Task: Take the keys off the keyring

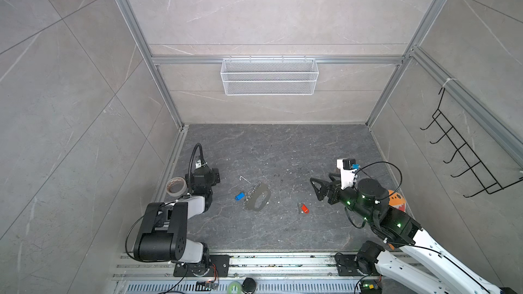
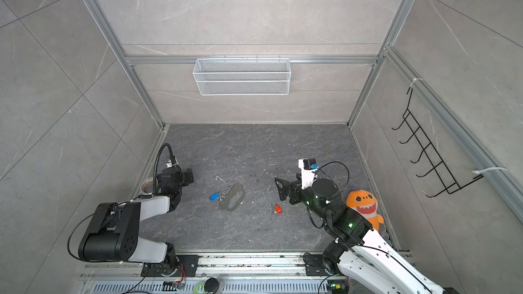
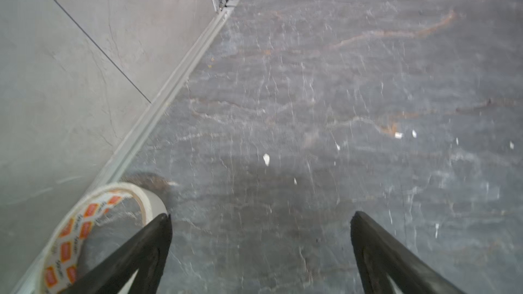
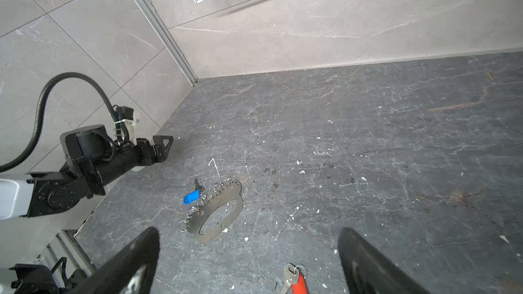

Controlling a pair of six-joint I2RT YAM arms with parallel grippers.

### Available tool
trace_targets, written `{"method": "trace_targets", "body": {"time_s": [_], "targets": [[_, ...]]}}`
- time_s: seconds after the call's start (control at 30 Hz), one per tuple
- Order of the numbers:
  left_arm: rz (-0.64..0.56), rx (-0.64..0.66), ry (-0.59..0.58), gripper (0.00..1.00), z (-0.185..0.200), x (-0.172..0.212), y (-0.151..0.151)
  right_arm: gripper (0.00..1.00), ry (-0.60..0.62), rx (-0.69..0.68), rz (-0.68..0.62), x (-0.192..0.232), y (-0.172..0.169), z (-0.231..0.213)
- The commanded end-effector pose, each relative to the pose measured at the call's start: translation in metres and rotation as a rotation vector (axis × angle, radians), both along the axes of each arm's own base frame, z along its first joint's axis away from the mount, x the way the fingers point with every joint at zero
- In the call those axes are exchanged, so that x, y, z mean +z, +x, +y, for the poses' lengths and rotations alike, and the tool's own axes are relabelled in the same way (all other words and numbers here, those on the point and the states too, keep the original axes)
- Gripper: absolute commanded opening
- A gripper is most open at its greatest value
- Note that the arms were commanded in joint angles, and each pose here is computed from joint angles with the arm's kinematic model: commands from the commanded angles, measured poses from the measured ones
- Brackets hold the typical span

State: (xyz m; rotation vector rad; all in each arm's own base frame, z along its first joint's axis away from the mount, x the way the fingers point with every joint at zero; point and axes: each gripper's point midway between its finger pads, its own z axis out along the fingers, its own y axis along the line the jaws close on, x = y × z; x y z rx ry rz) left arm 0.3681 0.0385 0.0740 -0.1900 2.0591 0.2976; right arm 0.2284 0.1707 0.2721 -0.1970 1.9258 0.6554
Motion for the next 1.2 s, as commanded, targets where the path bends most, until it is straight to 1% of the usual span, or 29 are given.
{"method": "trace_targets", "body": {"time_s": [0.0,0.03,0.07,0.1,0.13,0.17,0.23,0.3,0.4,0.5,0.6,0.67,0.7,0.77,0.8,0.83,0.87,1.0,1.1,1.17], "targets": [[-0.184,-0.061,-0.009,1.0,-0.008,0.022,0.006,1.0,0.004,-0.02,-0.021,-0.004,0.002,-0.004],[-0.234,-0.077,0.025,1.0,-0.009,0.024,0.008,1.0,0.005,-0.023,-0.023,-0.006,0.003,-0.004],[-0.221,-0.073,0.012,1.0,-0.009,0.024,0.008,1.0,0.006,-0.023,-0.026,-0.007,0.003,-0.003],[-0.171,-0.069,-0.006,1.0,-0.009,0.019,0.006,1.0,0.004,-0.03,-0.027,-0.008,0.004,-0.004],[-0.161,-0.058,-0.01,1.0,-0.005,0.017,0.007,1.0,0.001,-0.041,-0.03,-0.009,0.006,-0.006],[-0.184,-0.041,0.004,1.0,-0.002,0.02,0.011,0.99,-0.012,-0.055,-0.032,-0.012,0.008,-0.007],[-0.15,-0.04,-0.012,1.0,-0.002,0.017,0.009,1.0,-0.028,-0.079,-0.033,-0.014,0.012,-0.01],[-0.167,-0.037,-0.004,1.0,-0.001,0.019,0.01,1.0,-0.034,-0.089,-0.042,-0.014,0.015,-0.01],[-0.16,-0.038,-0.007,1.0,-0.002,0.018,0.01,0.99,-0.049,-0.14,-0.079,-0.012,0.024,-0.015],[-0.156,-0.04,-0.01,1.0,-0.002,0.017,0.01,1.0,-0.102,-0.247,-0.133,-0.009,0.036,-0.031],[-0.154,-0.04,-0.009,1.0,-0.002,0.017,0.01,1.0,-0.181,-0.331,-0.202,-0.008,0.049,-0.042],[-0.156,-0.04,-0.009,1.0,-0.002,0.017,0.01,1.0,-0.256,-0.392,-0.248,-0.011,0.06,-0.049],[-0.154,-0.039,-0.009,1.0,-0.002,0.017,0.01,1.0,-0.317,-0.415,-0.271,-0.015,0.067,-0.052],[-0.156,-0.04,-0.009,1.0,-0.002,0.017,0.01,1.0,-0.463,-0.448,-0.299,-0.025,0.079,-0.058],[-0.154,-0.039,-0.009,1.0,-0.002,0.017,0.01,1.0,-0.541,-0.489,-0.304,-0.033,0.086,-0.066],[-0.155,-0.038,-0.009,1.0,-0.001,0.017,0.01,1.0,-0.577,-0.542,-0.293,-0.041,0.093,-0.078],[-0.155,-0.038,-0.009,1.0,-0.002,0.017,0.01,1.0,-0.598,-0.552,-0.268,-0.053,0.099,-0.085],[-0.154,-0.039,-0.01,1.0,-0.002,0.017,0.01,1.0,-0.605,-0.583,-0.182,-0.101,0.12,-0.114],[-0.156,-0.038,-0.009,1.0,-0.001,0.018,0.01,1.0,-0.57,-0.612,-0.128,-0.129,0.133,-0.134],[-0.155,-0.038,-0.01,1.0,-0.001,0.017,0.01,1.0,-0.54,-0.605,-0.118,-0.14,0.141,-0.141]]}}
